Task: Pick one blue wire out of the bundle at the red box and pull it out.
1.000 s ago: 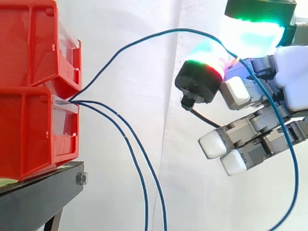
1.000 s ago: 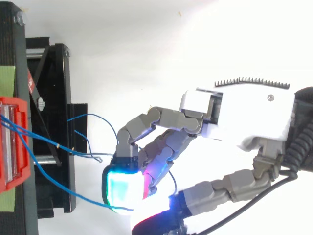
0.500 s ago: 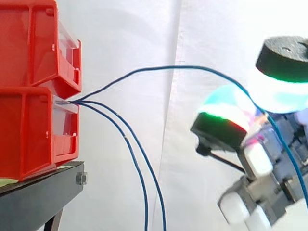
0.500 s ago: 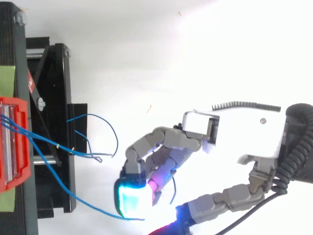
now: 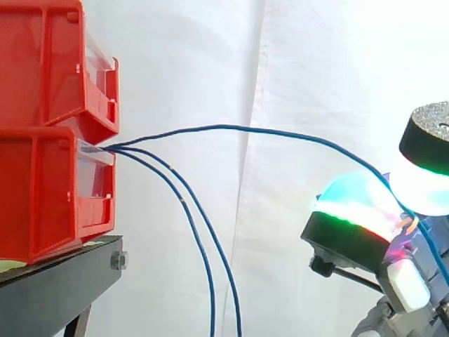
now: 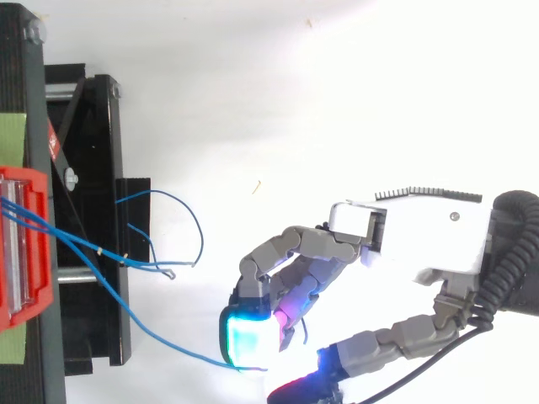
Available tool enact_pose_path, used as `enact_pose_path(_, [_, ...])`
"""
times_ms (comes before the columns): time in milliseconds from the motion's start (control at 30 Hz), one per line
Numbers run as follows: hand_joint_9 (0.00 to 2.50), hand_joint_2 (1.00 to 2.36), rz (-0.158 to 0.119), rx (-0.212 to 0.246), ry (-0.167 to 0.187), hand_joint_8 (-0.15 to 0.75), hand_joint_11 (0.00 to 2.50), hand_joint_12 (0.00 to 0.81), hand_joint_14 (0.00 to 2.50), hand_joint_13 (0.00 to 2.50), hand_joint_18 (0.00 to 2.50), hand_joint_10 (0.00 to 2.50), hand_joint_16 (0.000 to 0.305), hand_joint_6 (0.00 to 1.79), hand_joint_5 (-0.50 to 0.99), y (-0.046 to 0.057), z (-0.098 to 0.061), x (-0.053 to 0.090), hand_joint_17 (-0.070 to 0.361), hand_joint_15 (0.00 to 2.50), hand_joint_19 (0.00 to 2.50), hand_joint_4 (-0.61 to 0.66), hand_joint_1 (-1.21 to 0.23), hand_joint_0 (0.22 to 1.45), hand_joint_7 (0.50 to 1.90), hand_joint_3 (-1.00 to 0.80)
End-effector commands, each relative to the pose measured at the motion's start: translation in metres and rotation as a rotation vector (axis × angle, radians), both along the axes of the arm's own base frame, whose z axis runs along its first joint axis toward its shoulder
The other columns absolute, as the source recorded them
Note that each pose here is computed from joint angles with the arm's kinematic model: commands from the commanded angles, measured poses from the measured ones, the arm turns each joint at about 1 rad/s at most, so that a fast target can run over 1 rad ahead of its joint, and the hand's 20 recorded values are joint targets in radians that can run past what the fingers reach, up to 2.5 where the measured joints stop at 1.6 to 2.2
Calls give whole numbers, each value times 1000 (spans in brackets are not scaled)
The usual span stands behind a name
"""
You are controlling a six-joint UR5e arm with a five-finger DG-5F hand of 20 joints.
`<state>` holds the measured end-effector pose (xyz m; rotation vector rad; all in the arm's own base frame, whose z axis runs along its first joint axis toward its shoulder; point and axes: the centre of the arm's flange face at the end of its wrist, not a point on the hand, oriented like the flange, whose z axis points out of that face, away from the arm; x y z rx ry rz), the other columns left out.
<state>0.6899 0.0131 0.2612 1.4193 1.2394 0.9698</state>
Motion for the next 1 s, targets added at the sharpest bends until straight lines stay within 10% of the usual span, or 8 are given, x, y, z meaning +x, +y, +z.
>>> enact_pose_path(0, [978, 1115, -3, 2, 2, 227, 321, 426, 13, 599, 430, 13, 71, 867, -19, 0, -1, 0, 160, 338, 428, -171, -975, 576, 1070, 63])
enact_pose_path(967, [1007, 1130, 2, -6, 3, 231, 350, 421, 14, 615, 442, 14, 72, 867, -18, 0, -1, 0, 162, 351, 425, -162, -976, 574, 1058, 54])
